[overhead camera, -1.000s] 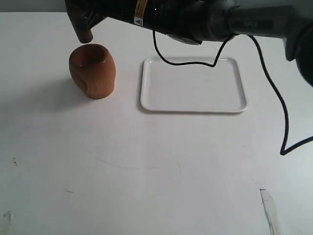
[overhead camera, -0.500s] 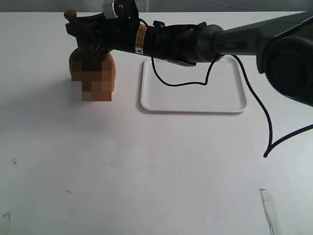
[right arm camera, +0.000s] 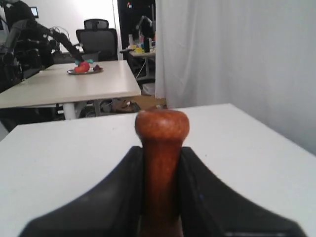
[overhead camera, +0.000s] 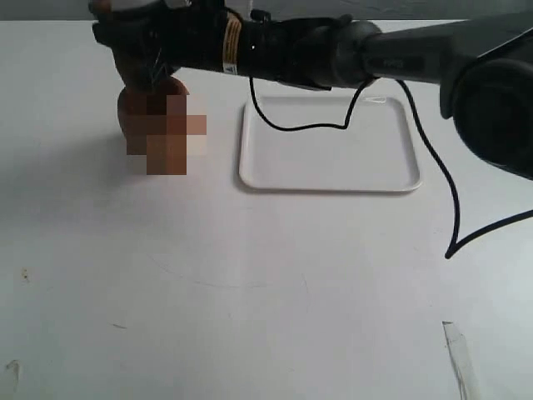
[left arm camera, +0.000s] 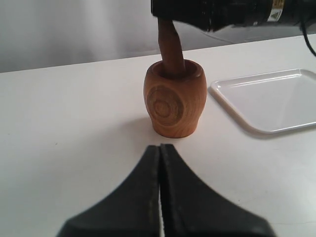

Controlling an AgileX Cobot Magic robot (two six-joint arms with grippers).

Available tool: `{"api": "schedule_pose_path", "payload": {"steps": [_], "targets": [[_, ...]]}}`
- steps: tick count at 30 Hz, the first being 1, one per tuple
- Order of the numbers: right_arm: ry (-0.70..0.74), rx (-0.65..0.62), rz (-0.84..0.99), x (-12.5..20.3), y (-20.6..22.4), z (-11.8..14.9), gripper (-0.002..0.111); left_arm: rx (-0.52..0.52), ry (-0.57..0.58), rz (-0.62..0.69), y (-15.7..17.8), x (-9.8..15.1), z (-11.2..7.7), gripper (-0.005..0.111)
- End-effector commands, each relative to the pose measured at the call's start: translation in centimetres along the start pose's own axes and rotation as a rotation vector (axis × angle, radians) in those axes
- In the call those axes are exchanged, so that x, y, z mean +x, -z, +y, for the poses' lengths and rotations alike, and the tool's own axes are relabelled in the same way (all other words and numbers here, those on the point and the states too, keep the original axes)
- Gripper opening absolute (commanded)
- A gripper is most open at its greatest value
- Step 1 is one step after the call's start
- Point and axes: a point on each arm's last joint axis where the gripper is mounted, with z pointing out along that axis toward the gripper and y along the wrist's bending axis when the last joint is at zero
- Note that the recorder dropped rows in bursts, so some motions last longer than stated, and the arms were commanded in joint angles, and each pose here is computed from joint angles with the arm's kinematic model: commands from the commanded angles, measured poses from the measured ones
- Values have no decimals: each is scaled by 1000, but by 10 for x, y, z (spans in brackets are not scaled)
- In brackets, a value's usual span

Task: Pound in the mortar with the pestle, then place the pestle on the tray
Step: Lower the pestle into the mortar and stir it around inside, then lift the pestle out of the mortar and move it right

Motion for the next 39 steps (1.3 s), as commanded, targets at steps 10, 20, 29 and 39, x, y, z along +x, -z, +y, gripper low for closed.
{"api": "schedule_pose_path", "payload": {"steps": [10,20,29,39], "targets": [[23,16,-149,-50,8,0,0,8,12,-7,0,0,-1,0],[22,16,55,-11,5,-2,0,8,12,-7,0,0,-1,0],[-11,21,89,13,4,-6,0,8,12,-7,0,0,-1,0],[81,46,-41,-52,11,-2,0,8,12,-7,0,0,-1,0]]}}
